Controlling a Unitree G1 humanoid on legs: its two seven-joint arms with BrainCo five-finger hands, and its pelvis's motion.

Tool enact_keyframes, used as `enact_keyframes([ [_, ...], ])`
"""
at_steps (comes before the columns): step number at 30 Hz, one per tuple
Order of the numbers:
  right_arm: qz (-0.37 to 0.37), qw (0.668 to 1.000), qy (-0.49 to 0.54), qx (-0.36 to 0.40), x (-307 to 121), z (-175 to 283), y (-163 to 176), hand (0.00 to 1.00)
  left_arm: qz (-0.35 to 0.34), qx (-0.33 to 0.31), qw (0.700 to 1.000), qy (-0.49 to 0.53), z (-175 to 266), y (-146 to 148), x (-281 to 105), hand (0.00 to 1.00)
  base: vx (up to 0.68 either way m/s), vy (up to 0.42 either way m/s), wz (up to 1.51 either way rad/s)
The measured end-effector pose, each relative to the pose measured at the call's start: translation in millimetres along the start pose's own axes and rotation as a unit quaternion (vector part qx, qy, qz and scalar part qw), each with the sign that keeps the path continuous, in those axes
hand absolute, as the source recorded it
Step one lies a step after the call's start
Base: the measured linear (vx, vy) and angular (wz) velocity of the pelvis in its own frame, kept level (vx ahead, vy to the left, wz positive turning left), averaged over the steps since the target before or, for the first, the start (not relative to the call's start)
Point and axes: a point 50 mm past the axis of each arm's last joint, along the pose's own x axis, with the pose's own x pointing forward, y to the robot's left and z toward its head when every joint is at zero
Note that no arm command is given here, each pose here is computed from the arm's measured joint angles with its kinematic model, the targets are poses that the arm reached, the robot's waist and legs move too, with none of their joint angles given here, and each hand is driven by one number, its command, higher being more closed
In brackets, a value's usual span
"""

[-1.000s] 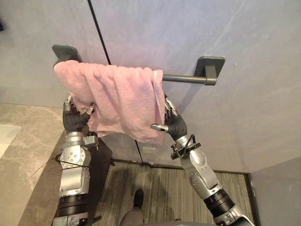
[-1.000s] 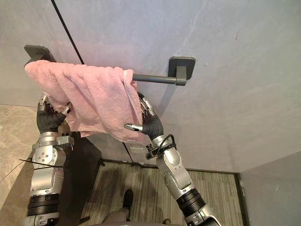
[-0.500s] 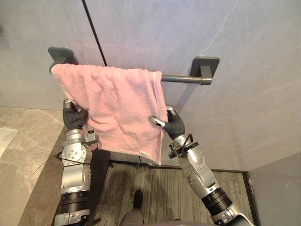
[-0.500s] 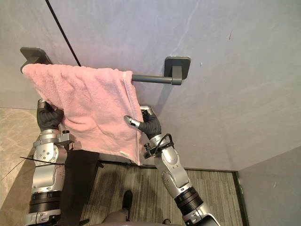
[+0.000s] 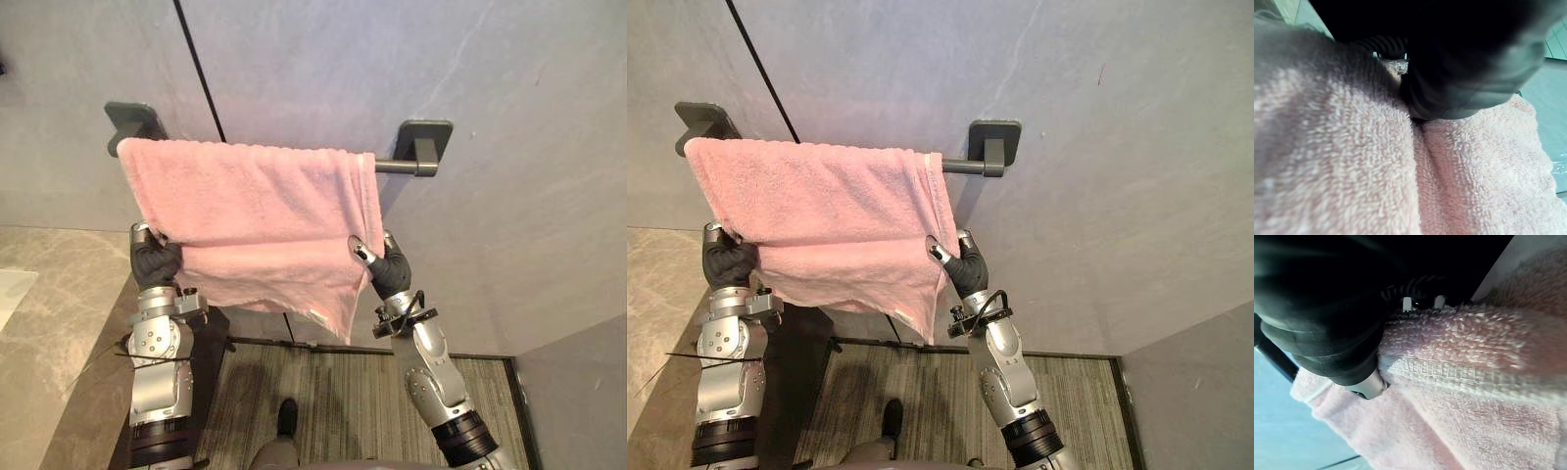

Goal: Organize washtable

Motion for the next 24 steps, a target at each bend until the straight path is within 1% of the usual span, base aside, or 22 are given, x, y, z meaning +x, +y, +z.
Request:
enact_keyframes([
  [12,-0.010,1.000,-0.005,0.013,-8.8,0.1,0.0,1.00,0.011,-0.003,1.000,0.006,-3.4,-1.7,-8.7,1.00,0.00,0.002,-0.05],
  [15,-0.015,1.000,-0.002,-0.002,-10.9,-0.5,-1.8,1.00,0.010,-0.002,1.000,0.004,-2.5,-1.3,-10.0,1.00,-0.01,0.002,0.01],
  [20,-0.027,1.000,-0.002,0.002,-14.0,-0.8,-3.3,1.00,0.005,-0.006,1.000,0.003,-1.8,-2.5,-13.5,1.00,-0.01,0.002,-0.01],
  [24,-0.030,0.999,0.000,-0.015,-14.2,-0.1,-5.3,1.00,0.005,-0.005,1.000,0.003,-2.3,-3.3,-14.0,1.00,0.00,0.000,0.00],
])
